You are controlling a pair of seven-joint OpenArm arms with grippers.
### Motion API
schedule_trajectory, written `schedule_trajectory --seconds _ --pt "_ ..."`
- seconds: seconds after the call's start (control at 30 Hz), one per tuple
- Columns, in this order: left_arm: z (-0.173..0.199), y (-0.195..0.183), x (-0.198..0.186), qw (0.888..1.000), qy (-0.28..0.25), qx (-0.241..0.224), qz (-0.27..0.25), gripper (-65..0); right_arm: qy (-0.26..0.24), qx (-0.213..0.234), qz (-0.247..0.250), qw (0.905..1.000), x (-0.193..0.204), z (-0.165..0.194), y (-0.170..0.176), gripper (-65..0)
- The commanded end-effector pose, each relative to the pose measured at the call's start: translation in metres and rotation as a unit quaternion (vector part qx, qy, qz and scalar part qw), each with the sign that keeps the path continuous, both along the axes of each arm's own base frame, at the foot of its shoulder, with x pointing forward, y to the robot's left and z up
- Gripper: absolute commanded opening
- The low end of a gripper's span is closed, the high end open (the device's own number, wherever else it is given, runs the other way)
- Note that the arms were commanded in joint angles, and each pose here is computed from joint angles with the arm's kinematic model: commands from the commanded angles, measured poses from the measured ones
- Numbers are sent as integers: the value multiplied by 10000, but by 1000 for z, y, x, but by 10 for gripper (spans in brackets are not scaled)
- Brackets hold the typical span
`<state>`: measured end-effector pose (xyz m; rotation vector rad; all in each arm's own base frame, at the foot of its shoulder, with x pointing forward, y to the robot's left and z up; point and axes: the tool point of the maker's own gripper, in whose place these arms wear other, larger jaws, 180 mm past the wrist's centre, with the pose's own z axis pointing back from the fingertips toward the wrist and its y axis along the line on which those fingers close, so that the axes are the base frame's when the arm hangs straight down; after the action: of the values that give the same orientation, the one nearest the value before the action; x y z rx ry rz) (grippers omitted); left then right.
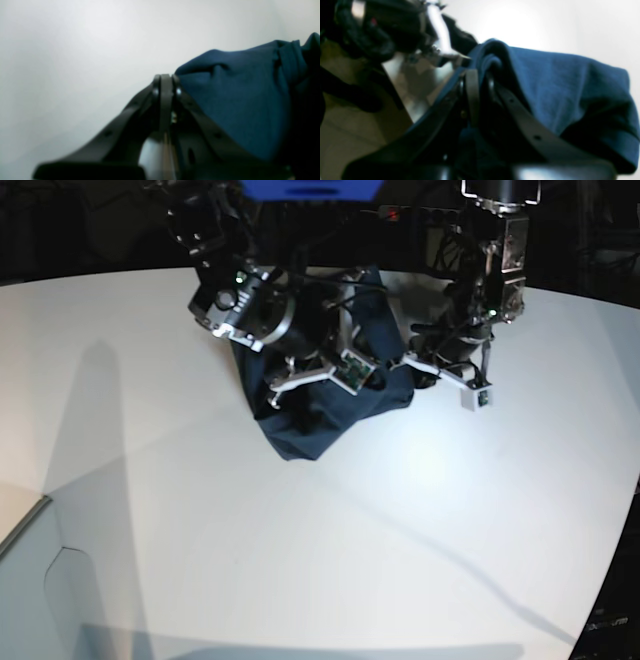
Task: Layout the t-shirt on the table in an organized manner, then fold the t-shirt properly
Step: 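Lift the strip's end with the right gripper and fold it over the strip, then press and tuck the folded bundle with the right gripper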
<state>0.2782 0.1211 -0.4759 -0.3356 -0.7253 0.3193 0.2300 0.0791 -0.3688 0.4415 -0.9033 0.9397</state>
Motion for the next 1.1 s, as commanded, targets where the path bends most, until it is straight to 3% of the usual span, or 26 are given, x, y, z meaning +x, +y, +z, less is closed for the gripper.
schedule_trajectory --seconds 0.0,0.2,0.3,0.47,0.57,0.77,0.9,1.07 --pt "3 8 -2 9999 28 146 -16 -641 -87 138 120 9998 1 6 5 -650" --pt "20 30 1 9988 -195 439 -116 -635 -117 116 377 9992 -3 6 17 -643" --pt "26 38 -5 9979 -248 569 -170 -628 -117 119 392 9991 -4 6 17 -535" --pt "42 50 -13 9970 -412 647 -32 -489 -208 177 383 9989 -5 14 18 -329" --pt "48 66 -19 9962 -446 720 188 -423 -389 303 329 9982 -9 31 17 -261" --pt "48 95 -32 9940 -378 872 537 -412 -877 274 -414 9949 21 62 -28 -246" --pt "49 103 -33 9931 -374 912 634 -412 -851 110 -832 9928 32 56 -58 -246" --pt "49 103 -33 9931 -381 904 638 -412 -555 6 -1009 9933 17 38 -71 -246"
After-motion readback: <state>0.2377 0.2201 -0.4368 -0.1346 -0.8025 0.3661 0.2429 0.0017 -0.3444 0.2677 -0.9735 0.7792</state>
